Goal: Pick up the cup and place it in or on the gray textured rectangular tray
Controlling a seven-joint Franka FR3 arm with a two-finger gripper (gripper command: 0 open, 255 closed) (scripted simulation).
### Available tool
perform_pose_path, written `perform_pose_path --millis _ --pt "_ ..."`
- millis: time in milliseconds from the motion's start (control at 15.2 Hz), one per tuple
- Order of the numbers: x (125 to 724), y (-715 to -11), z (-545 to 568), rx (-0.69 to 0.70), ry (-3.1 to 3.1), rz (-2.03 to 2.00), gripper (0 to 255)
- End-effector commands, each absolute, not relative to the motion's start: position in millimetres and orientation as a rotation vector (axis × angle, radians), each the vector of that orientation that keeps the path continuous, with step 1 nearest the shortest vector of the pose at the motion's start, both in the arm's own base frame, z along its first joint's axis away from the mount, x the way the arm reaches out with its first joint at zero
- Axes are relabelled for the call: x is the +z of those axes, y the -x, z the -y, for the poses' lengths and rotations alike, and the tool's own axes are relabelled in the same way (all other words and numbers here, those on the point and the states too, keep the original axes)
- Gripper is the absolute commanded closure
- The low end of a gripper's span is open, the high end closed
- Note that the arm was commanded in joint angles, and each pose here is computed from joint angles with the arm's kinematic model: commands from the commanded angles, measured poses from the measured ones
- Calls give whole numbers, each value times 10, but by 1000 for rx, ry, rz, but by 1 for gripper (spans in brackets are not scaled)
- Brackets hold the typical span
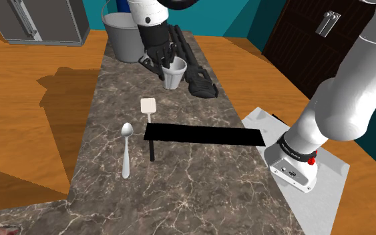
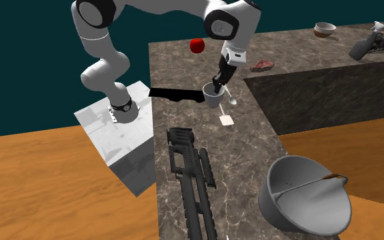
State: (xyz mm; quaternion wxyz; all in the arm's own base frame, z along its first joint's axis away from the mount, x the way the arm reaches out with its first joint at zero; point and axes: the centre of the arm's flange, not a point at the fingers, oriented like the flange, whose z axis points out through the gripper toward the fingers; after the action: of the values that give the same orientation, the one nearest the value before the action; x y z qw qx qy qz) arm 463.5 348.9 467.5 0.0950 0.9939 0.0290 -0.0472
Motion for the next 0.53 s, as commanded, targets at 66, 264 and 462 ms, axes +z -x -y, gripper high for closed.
perform_pose_path --millis 66,264,462 --pt "4750 -4225 -3502 -140 -2946 -84 255" --pt "4772 -3830 -3519 -140 -2946 -84 255" --pt "4794 -3435 -3535 -140 -2946 -84 255"
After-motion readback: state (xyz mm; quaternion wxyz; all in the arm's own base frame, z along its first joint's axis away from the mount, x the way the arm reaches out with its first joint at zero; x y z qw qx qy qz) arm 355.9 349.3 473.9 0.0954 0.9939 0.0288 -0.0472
